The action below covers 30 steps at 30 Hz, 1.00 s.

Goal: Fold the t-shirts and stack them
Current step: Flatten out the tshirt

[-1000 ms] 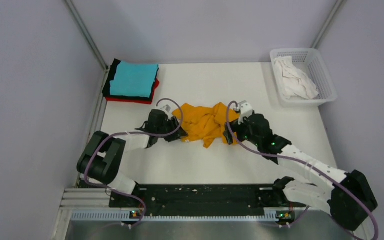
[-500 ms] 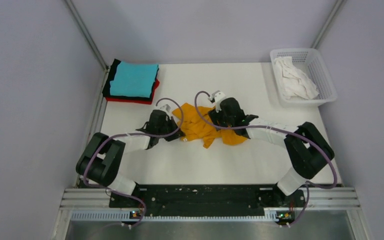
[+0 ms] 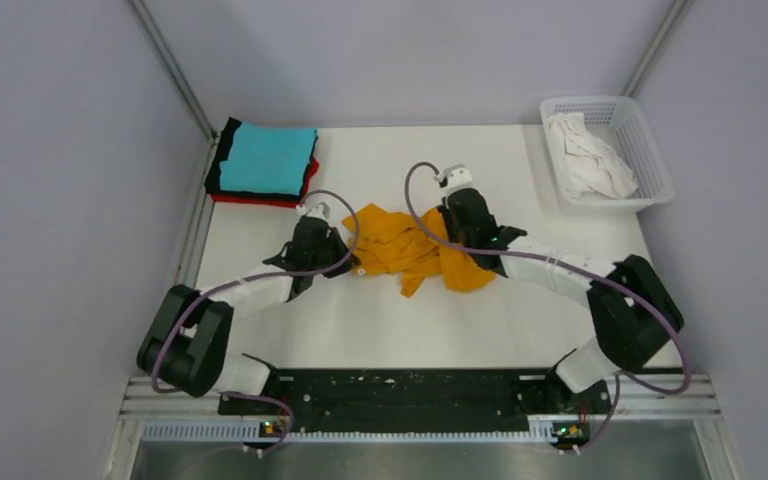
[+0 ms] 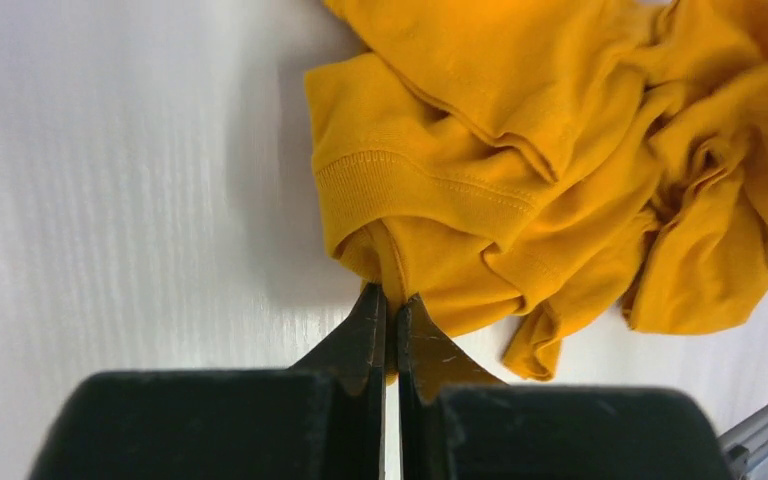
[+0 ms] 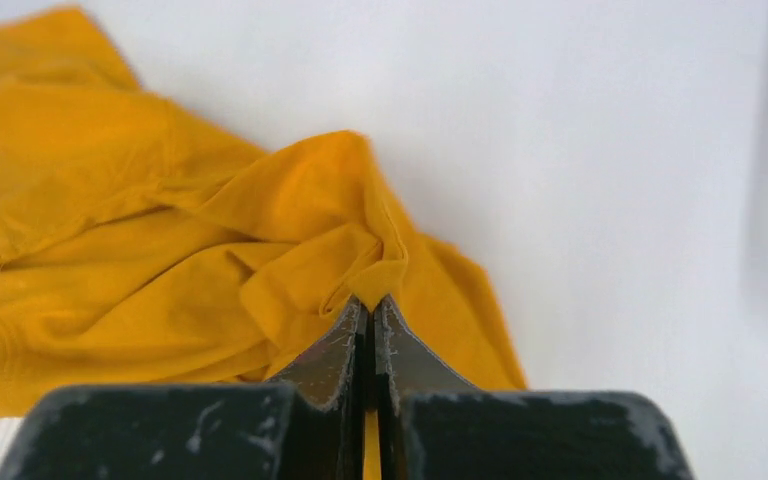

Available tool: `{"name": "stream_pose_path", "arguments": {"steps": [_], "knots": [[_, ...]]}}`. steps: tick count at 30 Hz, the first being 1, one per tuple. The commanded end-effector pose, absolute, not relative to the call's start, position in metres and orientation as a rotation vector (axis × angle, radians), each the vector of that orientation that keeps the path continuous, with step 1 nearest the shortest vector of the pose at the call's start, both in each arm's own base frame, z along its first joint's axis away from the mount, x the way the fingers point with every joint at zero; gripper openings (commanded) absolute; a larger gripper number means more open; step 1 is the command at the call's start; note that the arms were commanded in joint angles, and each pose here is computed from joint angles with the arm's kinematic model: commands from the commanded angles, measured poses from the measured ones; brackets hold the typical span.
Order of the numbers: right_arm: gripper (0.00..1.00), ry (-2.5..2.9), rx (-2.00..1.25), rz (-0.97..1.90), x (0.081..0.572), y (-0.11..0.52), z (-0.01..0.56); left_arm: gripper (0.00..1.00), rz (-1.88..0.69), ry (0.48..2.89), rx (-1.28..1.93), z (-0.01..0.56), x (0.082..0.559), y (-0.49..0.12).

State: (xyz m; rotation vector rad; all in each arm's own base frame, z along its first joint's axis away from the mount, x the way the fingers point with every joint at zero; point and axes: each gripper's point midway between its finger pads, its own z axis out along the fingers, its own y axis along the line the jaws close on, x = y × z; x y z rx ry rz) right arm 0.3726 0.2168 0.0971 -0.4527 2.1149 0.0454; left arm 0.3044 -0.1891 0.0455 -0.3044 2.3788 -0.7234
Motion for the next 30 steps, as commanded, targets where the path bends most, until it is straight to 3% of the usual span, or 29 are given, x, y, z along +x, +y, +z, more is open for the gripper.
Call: {"name": "stream_pose_path", "arguments": {"steps": [1,11,22,30], "knots": [[0.0,1.91,-0.162,-0.008,0.37,0.177,0.186,0.0,-0.64,2.175,-0.316,0.115,0.332,-0.174],[0.0,1.549,0.048,0.149,0.306,0.114,0.35,0.0,-0.55,1.74,-0.319,0.285,0.317,-0.123],[0.0,1.215,-0.119,0.576,0.198,0.112,0.519,0.0,-0.721,1.25,-0.114,0.497,0.199,-0.092],[0.0,1.111,-0.165,0.722,0.137,0.095,0.575,0.0,-0.744,1.081,-0.03,0.565,0.131,-0.071]]}}
